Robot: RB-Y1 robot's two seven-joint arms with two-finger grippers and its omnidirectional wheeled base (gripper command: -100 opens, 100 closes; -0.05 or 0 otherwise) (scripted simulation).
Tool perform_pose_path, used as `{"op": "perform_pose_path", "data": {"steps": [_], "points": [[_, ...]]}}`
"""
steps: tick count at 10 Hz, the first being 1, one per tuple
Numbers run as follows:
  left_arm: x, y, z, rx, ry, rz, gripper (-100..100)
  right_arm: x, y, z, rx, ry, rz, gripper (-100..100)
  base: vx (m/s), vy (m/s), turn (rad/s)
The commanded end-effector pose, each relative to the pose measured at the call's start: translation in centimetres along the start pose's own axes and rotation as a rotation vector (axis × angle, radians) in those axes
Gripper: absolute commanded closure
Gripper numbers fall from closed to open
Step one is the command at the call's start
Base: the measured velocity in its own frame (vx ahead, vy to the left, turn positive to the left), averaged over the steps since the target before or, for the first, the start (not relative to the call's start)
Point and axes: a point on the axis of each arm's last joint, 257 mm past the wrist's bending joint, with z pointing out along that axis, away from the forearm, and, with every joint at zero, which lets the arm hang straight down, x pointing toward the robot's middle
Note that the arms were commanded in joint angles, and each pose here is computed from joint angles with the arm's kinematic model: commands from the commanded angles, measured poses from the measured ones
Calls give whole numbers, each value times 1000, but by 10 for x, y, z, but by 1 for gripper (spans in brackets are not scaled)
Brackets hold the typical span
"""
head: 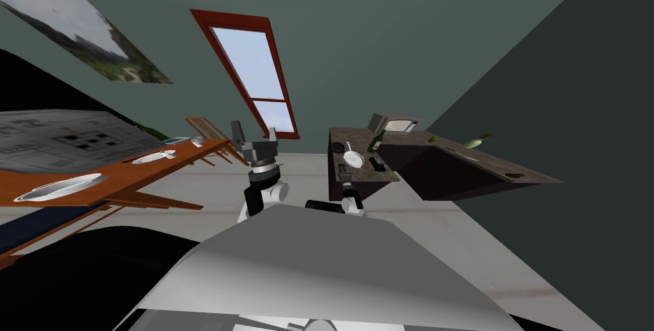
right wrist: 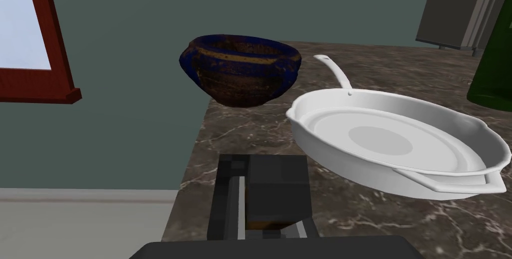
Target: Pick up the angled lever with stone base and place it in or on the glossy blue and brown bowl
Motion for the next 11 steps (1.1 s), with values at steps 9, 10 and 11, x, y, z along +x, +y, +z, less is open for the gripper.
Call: {"op": "perform_pose_path", "data": {"steps": [9, 10, 11], "points": [[0, 0, 0, 0, 0, 0, 0, -4, -45, -10, 34, -2, 4, 0, 18, -42, -39], [0, 0, 0, 0, 0, 0, 0, -9, -43, -14, 30, -13, 6, 100, -110, -5, -9], [0, 0, 0, 0, 0, 0, 0, -13, -40, -19, 23, -24, 11, 100, -228, 35, -11]]}}
